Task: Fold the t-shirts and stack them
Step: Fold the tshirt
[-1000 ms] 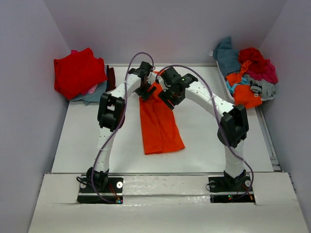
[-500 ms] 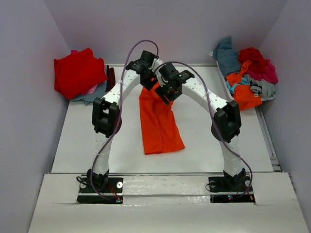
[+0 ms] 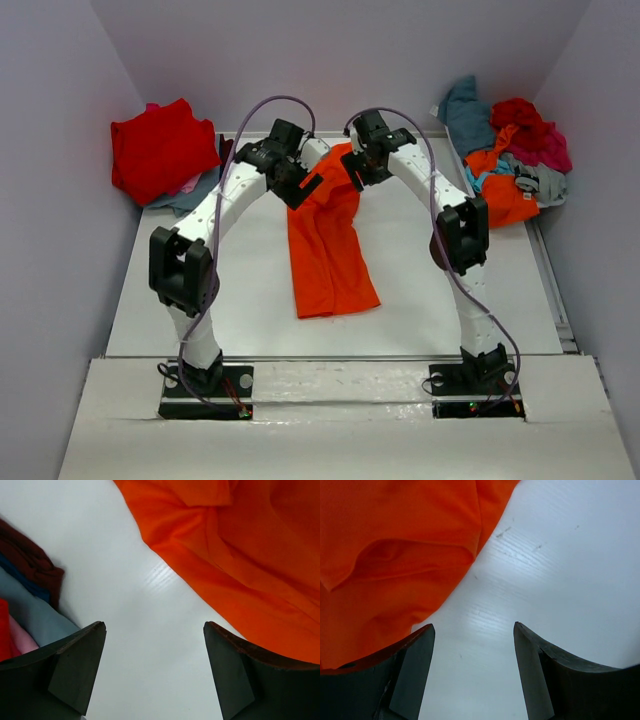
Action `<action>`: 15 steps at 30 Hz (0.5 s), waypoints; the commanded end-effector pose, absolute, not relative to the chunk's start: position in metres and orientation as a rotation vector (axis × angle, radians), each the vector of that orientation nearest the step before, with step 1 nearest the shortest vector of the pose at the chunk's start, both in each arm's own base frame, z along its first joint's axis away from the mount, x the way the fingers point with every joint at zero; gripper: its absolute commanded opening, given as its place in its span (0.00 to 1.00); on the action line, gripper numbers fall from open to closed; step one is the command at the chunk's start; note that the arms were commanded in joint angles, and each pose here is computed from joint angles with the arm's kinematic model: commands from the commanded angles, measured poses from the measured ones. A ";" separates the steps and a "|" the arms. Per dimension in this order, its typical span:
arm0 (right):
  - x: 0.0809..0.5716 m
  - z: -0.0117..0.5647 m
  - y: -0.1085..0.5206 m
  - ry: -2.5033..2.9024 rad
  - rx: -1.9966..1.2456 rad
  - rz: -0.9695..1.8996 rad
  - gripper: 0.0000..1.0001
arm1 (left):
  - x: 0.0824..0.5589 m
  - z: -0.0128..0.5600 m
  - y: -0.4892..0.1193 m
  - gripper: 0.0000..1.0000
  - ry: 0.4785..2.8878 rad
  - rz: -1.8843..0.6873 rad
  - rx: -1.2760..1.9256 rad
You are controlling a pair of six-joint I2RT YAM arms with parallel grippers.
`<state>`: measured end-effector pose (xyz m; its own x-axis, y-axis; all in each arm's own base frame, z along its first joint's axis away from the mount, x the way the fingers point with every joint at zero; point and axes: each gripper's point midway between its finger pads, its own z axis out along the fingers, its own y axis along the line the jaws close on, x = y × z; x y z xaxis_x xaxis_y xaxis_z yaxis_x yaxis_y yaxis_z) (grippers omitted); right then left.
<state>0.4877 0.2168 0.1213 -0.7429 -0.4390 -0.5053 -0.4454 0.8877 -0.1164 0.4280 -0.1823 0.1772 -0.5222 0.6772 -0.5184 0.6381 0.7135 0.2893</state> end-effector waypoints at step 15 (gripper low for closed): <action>0.572 0.093 0.192 2.437 -0.370 0.078 0.70 | 0.309 0.126 -0.217 0.91 2.358 -0.060 1.492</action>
<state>0.5412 0.1971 0.0584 -0.7966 -0.3297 -0.5067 -0.3385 0.9377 -0.0780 0.3126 -0.2177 0.1257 -0.4004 0.8549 -0.3299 0.8716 0.4665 0.1510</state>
